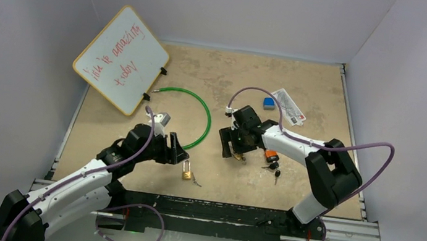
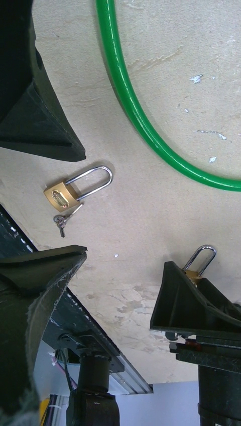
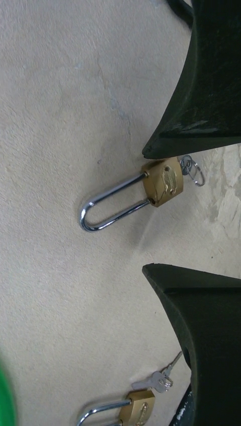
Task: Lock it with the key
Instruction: Pick up the lock from the center of the board.
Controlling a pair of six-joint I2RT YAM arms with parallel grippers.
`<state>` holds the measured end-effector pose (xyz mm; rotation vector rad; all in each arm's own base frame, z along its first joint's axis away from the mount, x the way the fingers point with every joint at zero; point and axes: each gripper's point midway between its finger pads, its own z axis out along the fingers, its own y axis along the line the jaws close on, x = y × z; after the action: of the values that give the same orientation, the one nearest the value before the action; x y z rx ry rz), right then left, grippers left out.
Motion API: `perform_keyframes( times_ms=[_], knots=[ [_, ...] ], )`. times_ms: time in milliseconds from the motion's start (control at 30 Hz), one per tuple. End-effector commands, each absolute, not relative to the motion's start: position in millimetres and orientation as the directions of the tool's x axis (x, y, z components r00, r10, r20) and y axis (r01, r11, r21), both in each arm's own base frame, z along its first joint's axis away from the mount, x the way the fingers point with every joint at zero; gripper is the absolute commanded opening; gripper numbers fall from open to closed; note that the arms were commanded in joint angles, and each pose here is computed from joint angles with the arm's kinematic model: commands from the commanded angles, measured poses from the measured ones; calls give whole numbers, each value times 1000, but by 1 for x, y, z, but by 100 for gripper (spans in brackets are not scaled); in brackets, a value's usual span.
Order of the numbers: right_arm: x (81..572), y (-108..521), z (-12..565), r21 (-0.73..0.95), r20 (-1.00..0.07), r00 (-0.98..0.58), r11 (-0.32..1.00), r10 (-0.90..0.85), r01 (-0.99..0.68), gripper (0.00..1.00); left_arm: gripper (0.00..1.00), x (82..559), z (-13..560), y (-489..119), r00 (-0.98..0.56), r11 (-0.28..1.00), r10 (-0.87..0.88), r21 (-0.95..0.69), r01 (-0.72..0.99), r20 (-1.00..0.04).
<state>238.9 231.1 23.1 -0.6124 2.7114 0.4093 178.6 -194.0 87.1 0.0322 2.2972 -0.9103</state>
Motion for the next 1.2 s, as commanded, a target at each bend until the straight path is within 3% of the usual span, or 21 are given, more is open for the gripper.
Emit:
perform_keyframes(
  times_ms=[0,200,667,900,1033,1167],
  knots=[
    [231,231,29,229,-376,-851,853,-367,-469,75,65,188,108,-199,-752,743,-210,-602,293,-625],
    [228,229,24,230,-362,-862,863,-354,-450,65,65,187,108,-202,-757,738,-204,-605,298,-621],
    [215,210,10,72,-345,-849,890,-401,-450,55,65,186,104,-201,-757,733,-222,-617,285,-614],
    [223,211,5,37,-359,-850,904,-385,-425,45,65,187,106,-202,-756,731,-225,-620,286,-614],
    [226,210,6,15,-377,-859,925,-347,-381,33,65,188,109,-201,-749,728,-238,-624,284,-618],
    [226,217,13,55,-417,-853,928,-314,-369,3,65,188,113,-201,-743,721,-253,-633,282,-620]
  ],
)
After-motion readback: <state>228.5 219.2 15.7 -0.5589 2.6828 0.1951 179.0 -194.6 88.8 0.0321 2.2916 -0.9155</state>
